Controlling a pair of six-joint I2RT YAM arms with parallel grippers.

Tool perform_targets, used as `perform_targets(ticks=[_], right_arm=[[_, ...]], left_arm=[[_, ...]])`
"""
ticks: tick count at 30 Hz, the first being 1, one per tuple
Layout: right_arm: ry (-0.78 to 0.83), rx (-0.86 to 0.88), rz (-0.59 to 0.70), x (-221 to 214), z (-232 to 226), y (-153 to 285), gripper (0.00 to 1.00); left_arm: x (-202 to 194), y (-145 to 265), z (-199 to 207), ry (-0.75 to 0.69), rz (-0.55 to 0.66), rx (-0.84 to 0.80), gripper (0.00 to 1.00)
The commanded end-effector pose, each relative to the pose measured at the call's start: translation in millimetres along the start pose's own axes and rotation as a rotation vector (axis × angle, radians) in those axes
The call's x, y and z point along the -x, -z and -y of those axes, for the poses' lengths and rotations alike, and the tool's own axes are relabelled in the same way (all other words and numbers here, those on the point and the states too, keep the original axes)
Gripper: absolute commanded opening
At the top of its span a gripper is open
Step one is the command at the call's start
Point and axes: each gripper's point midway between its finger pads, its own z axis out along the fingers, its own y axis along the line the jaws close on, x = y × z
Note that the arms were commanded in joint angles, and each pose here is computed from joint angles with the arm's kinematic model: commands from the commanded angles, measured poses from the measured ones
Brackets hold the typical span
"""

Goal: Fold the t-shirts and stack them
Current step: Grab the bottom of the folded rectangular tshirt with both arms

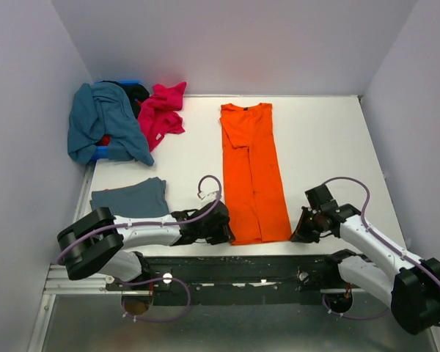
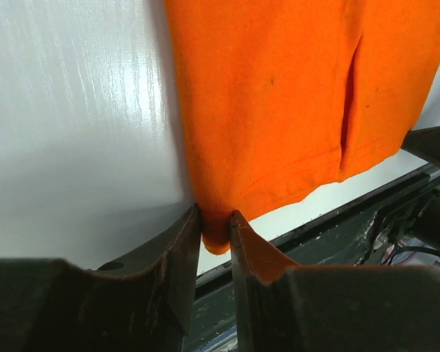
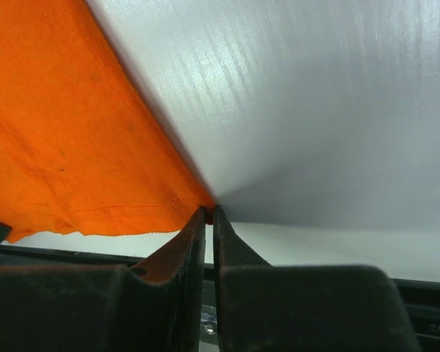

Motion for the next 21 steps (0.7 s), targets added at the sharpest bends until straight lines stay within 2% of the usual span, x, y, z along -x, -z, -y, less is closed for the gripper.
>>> perform_targets(ticks=[1,4,5,7,9,17,21], right_arm=[[0.032,0.014,-0.031,-5.3,-3.2,-1.8,0.09],[0.041,0.026,-0.039,-6.0,-6.8,0.4,0.02],[0.048,0.034,-0.039,-5.8,-8.9,1.7,0.01],[0.053,0.038,-0.043,-6.4,-10.5,5.6,0.01],[0.06,0.051,-0.035,-5.7,-13.8,11.1,0.01],[0.064,0.13,0.02,0.8,-32.7,37.9,0.01],[0.069,0.14,0.1,19.8,-44.7,57.1,0.01]], left_arm=[[-1.7,-4.7,-5.5,-0.003,-0.004,0.047,0.34],[-2.0,-6.5,-6.9,-0.005,-0.006,0.057,0.29],[-1.9,-6.5,-7.4,-0.006,-0.005,0.059,0.24],[-0.8,-5.1,-7.0,-0.007,-0.002,0.065,0.07],[1.5,-0.3,-10.0,-0.014,0.007,0.087,0.01],[8.9,19.9,-1.5,-0.051,0.02,0.088,0.0],[20.3,29.0,16.7,-0.041,0.047,0.024,0.0]])
